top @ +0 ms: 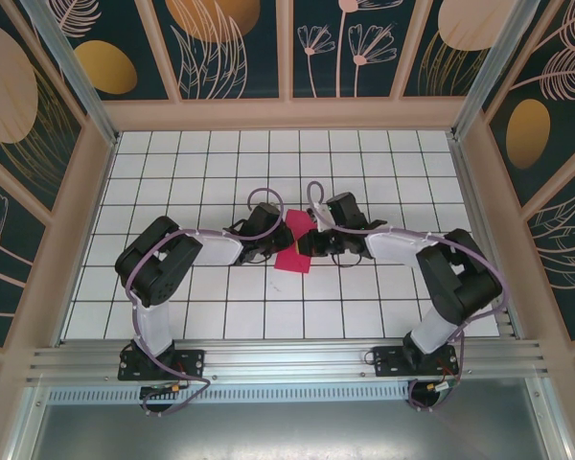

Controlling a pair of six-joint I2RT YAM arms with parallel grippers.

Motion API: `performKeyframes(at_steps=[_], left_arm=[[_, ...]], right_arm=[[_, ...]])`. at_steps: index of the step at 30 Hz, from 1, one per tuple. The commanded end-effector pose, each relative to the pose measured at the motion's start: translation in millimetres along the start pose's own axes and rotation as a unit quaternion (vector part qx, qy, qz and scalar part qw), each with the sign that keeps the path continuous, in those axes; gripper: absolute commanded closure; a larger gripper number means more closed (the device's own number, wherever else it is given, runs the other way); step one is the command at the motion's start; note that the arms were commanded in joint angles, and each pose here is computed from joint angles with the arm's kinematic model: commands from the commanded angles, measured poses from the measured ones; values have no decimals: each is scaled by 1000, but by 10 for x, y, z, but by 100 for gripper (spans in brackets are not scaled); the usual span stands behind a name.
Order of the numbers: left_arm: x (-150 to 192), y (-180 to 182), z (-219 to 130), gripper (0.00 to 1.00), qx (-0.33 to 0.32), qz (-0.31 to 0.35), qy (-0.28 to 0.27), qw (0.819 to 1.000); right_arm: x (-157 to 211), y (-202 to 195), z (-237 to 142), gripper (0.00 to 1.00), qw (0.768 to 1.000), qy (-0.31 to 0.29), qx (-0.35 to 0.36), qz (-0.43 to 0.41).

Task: Fold a paper plane with a square sheet of paper (pick it up from the middle)
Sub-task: Fold the triangle a second time at the center of the table.

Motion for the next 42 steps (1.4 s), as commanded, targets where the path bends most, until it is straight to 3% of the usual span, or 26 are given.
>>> performKeyframes(at_steps=[1,11,19,37,42], left_arm=[[184,242,57,87,-44,-4,42,998],[207,272,47,87,-49,-2,45,998],[255,361,72,87,-62,-4,50,997],[296,425,83,88,-69,-5,55,996],[275,346,70,88,-54,0,57,997]], right_arm=[[108,-16,140,93,999,24,-26,19],[260,-263,332,93,996,73,-6,47],[535,-407,248,92,992,98,-1,75],[1049,-458,29,90,987,125,-7,105],[952,-466,-122,88,989,96,-15,111]])
Point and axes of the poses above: each hand's point on the last joint's axis, 136 mm out from that joint toward the fingers, its own z axis out along the fingers, its own y axis along the line the jaws close on, x = y × z, the point moved 5 cm from there along -z, back along the fingers, and after that the axes turned 1 degree about -z, right-handed, at the moved point
